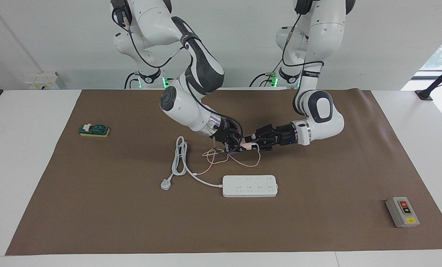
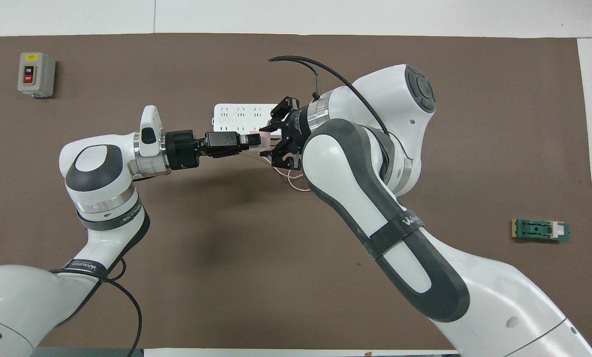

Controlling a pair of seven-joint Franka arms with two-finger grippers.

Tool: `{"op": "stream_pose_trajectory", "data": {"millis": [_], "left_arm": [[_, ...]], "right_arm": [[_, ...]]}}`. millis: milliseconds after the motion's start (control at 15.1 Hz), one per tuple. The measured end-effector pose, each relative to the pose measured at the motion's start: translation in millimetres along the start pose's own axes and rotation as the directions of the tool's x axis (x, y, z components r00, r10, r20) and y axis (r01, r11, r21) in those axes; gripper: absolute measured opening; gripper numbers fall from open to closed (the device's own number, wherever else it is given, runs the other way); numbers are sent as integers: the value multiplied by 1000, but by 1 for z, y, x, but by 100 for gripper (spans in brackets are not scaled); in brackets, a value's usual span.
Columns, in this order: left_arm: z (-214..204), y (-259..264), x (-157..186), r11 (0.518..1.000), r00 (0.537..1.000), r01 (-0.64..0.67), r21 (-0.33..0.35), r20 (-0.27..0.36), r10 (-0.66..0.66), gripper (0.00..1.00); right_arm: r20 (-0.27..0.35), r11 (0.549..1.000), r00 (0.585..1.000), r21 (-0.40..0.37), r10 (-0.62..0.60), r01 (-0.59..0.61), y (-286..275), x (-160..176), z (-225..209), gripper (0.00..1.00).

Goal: Plug charger into power strip

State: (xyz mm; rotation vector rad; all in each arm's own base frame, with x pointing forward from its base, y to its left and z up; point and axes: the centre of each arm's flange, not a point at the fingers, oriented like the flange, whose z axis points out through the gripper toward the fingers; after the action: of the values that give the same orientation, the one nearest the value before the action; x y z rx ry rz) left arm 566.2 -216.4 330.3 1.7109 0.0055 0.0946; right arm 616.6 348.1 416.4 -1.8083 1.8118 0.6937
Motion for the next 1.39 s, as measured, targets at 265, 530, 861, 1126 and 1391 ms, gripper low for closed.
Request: {"op": "stream_pose_trajectory", "data": {"millis": [265, 530, 861, 1126, 1391], "left_arm": [[0, 1, 1, 1000, 1000, -3, 1, 0, 3, 31], [0, 2, 2, 1000, 1000, -6, 1, 0, 6, 31], [-2, 10, 10, 1000, 1000, -27, -3, -8, 27, 31], [-10, 21, 21, 999, 999, -36, -2, -20, 36, 31], [-26, 49, 43, 995, 998, -67, 80, 23, 65, 31]], "right_arm": [[0, 1000, 1000, 5, -3, 3, -1, 0, -1, 48], [1, 1000, 1000, 9, -10, 10, -1, 0, -1, 48], [-3, 999, 999, 10, -38, 38, -2, 4, -2, 66], [-9, 999, 999, 6, -47, 47, -2, 8, -1, 100], [-61, 993, 991, 9, -118, 119, -2, 9, -9, 100]]}}
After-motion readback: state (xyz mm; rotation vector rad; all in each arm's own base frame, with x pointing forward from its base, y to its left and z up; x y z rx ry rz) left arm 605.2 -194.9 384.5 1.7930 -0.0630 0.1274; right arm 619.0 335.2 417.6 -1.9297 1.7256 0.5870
